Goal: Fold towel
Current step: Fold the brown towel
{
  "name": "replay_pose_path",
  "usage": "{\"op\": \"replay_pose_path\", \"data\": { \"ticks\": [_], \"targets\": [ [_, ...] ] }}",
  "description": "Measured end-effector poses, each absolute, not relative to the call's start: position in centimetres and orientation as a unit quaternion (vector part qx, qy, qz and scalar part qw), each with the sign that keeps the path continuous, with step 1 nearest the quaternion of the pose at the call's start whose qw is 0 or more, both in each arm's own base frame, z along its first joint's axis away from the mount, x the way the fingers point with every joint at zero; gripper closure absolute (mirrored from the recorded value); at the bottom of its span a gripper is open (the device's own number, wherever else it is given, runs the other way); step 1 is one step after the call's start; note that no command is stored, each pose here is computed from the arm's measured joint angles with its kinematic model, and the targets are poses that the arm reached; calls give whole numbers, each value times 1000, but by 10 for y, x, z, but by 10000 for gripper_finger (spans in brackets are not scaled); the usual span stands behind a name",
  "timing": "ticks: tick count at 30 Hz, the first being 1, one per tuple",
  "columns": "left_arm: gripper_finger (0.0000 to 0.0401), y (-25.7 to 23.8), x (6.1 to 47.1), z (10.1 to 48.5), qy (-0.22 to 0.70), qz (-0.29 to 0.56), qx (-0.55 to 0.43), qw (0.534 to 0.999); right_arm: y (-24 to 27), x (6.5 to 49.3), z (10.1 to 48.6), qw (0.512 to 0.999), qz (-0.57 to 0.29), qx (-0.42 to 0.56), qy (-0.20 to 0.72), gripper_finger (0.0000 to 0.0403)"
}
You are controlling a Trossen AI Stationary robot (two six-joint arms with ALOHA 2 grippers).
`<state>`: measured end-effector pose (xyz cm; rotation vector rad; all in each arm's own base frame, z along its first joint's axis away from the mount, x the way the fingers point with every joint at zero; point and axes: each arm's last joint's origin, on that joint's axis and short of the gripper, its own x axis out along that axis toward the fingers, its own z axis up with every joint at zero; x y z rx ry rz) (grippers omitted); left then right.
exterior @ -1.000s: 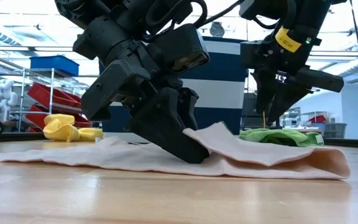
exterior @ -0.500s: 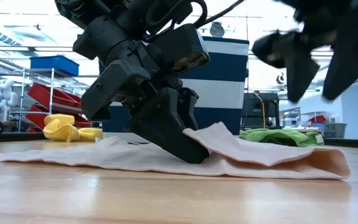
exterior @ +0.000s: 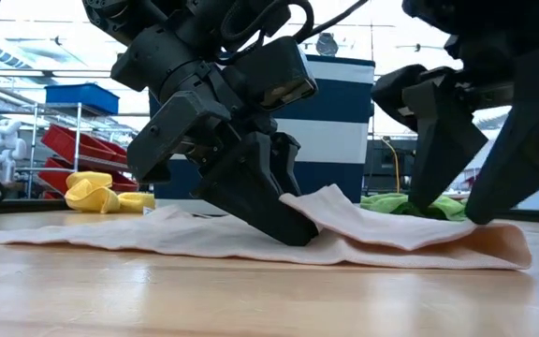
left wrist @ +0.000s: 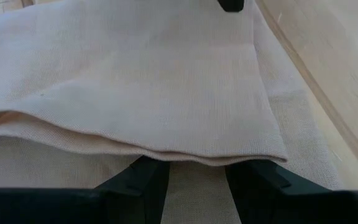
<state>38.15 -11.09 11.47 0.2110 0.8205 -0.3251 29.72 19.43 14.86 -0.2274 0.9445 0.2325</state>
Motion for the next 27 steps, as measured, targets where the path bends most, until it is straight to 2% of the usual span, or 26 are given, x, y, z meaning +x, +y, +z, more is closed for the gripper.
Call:
{"op": "replay_pose_path", "data": {
  "ticks": [12,22,27],
  "targets": [
    [243,-111,382,115,396,-157,101,899,203,300,126,868,82,-132,472,249],
    [243,-111,381,115,397,-154,93,900,201,298,129,860,65,-151,483,301],
    [243,-112,381,115,397,-155,93,900,203,297,129,857,78,-139,490,312]
  ]
}}
